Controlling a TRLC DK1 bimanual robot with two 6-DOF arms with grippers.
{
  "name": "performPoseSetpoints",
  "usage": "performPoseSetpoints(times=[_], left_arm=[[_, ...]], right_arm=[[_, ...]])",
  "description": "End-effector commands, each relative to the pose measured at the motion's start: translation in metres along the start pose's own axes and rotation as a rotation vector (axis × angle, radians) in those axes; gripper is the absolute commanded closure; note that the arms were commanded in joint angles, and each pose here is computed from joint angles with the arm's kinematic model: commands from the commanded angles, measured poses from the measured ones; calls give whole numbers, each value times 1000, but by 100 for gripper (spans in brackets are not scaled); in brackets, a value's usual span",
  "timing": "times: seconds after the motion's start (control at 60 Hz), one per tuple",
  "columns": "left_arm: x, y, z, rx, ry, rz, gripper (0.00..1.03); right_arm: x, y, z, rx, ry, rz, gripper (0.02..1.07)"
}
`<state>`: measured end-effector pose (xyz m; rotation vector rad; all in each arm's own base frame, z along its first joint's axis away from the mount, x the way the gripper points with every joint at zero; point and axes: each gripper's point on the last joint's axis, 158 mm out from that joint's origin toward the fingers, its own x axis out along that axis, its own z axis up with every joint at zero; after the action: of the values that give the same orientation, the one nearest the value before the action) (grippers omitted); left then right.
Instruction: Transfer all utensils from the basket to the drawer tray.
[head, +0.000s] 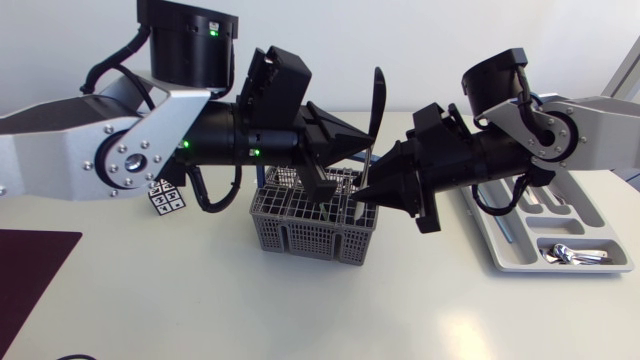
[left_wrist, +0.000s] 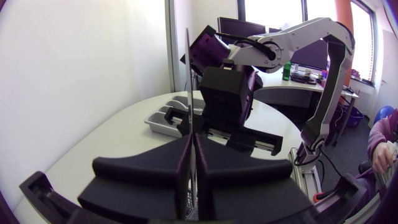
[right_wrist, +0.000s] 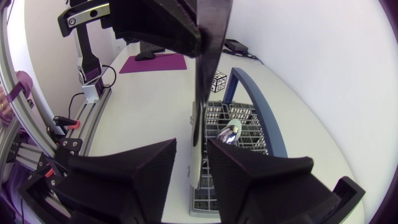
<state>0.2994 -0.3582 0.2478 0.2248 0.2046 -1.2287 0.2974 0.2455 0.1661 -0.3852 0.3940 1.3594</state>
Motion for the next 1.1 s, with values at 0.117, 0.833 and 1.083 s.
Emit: performPoseSetpoints(times=[0.117, 0.833, 1.083], left_arm=[[-12, 3, 31, 9, -67, 4, 100], [-57, 73, 92, -72, -188, 195, 33], [-59, 89, 47, -101, -69, 243, 34]], right_arm=[[3, 3, 2, 25, -5, 18, 102], [-23, 9, -23, 87, 33, -32, 102], [-95, -30, -69, 156, 66, -183, 102]])
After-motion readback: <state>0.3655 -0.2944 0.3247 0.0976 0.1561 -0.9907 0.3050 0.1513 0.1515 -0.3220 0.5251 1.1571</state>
